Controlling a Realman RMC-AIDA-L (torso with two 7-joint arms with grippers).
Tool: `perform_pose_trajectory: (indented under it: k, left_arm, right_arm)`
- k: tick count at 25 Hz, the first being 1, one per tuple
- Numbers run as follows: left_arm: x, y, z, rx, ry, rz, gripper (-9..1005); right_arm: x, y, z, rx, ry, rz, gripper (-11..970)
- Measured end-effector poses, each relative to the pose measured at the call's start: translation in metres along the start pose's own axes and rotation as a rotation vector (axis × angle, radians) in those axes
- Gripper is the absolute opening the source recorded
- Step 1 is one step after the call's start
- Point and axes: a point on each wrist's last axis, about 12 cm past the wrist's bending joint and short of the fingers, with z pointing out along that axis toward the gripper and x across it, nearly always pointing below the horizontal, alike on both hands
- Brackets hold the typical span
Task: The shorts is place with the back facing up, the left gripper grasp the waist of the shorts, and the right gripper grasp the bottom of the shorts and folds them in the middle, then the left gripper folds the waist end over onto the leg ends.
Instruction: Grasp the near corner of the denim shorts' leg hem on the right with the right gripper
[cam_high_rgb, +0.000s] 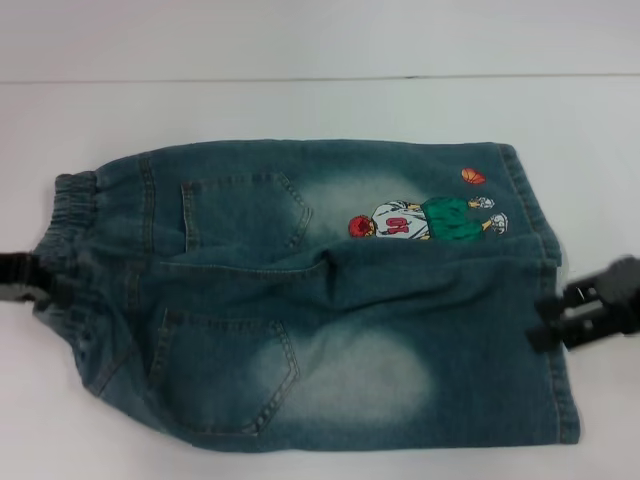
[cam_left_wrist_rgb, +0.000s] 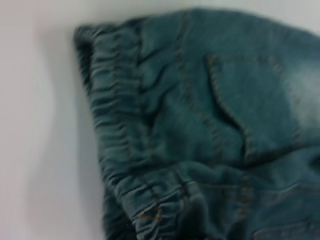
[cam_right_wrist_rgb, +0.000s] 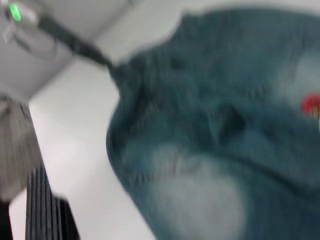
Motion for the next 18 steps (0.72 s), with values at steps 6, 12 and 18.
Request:
perform_pose_trajectory:
  k: [6,12,18]
  left_arm:
    - [-0.012,-0.008,-0.004,0.04,-0.063,0.026,29]
    - [-0.013,-0.01,-0.003,0.043,-0.061,0.032,29]
    - [-0.014,-0.011,-0.002,0.044,-0.061,0.034,28]
  right_arm:
    - [0.009,0.0,0.003,0.02,0.196,0.041,718]
    - [0.016,-0.001,0.006,0.033,0.325,0.061,717]
    - [0.019,0.0,0.011,0.03,0.409,0.065,717]
